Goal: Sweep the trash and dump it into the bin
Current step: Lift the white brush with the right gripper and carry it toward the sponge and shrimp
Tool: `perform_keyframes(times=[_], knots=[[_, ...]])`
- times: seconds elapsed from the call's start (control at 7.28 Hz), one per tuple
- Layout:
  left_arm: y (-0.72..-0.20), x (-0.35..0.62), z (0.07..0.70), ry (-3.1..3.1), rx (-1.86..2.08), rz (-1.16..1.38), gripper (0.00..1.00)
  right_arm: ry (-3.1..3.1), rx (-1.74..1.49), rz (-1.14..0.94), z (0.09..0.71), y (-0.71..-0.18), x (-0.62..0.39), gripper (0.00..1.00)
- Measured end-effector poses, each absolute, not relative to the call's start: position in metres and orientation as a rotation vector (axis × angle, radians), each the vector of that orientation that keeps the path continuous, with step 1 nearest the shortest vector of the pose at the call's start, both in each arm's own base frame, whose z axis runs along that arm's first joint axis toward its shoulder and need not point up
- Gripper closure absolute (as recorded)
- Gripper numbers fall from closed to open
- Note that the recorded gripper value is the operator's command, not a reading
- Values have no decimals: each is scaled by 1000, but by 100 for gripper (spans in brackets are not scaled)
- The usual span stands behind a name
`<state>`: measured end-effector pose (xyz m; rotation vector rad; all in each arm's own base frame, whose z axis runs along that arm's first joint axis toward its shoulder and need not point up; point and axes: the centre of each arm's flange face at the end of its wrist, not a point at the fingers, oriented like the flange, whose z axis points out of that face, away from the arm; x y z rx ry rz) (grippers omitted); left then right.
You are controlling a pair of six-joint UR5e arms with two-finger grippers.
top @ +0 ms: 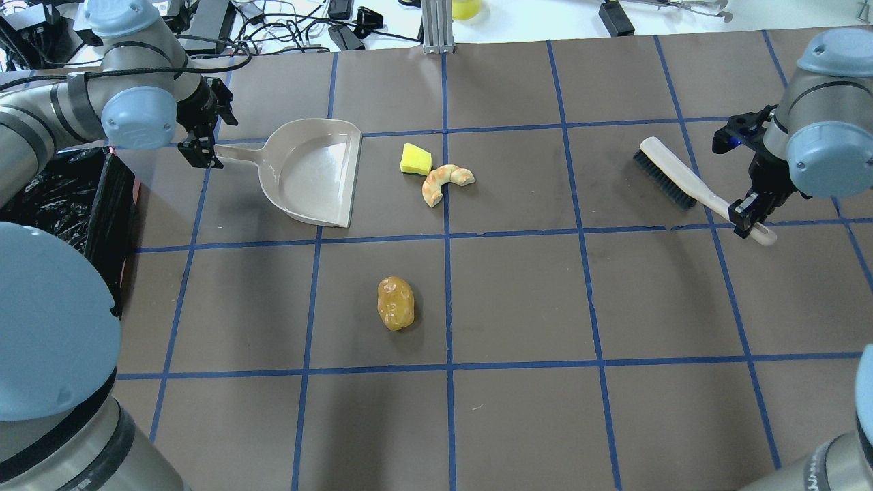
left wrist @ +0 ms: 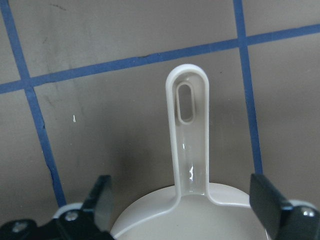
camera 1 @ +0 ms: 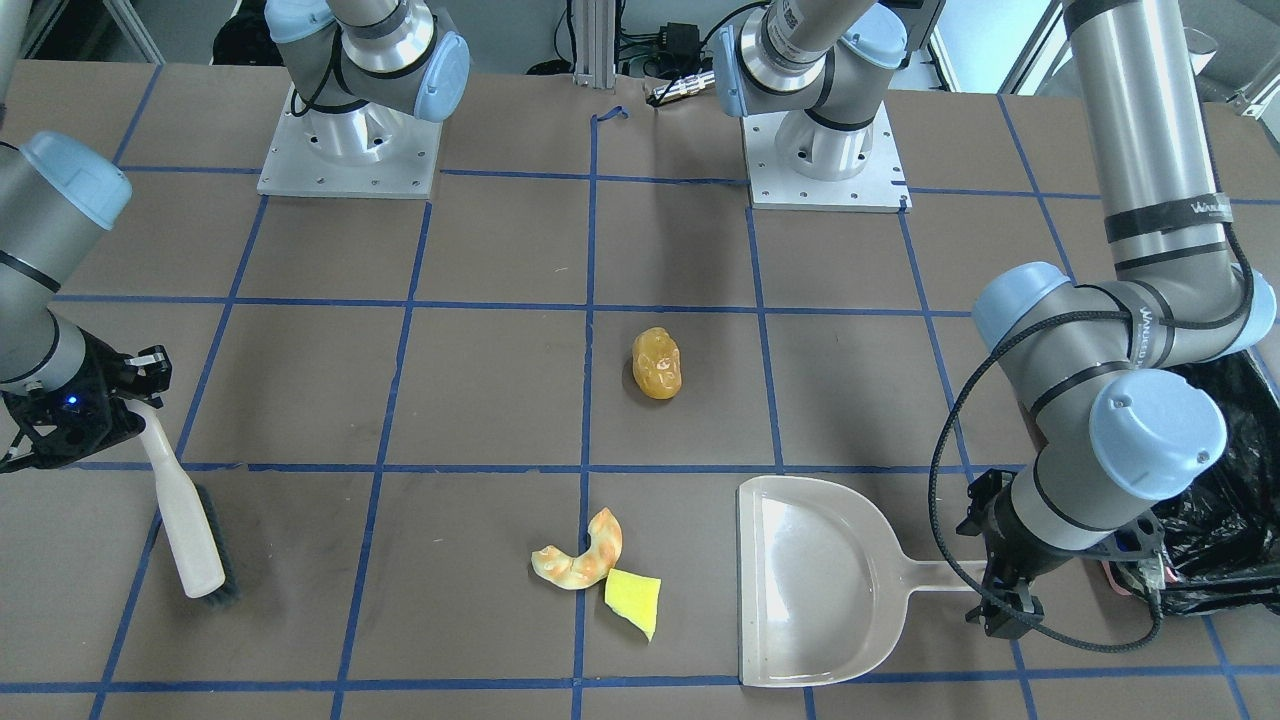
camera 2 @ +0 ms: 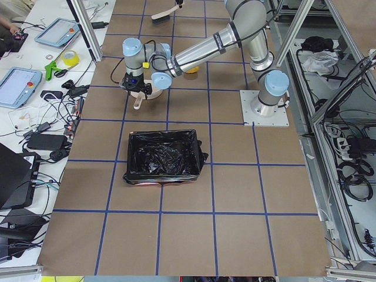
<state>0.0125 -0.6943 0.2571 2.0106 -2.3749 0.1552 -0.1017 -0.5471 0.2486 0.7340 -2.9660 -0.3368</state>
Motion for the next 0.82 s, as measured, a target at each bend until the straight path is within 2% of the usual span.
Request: perform_keyframes(times=[0.27,0.41,0.55,0.69,0.82], knots=[[-700,14,242,-2378,2015,142,3,-2994,524,-308,269,-547,-63,90],[-701,14,238,-2379,2015,139,12,-2996,435,-292,273,-548,-28,90],[-702,14,234,-2374,2024,132,72,-3003,343,-279,274,-547,13,90],[-700,13,232,-2364,2037,127,95,-3012,248,-267,273,-544,60,92],[-699,12,235,-2359,2040,131,100,-3021,163,-263,269,-540,108,92]])
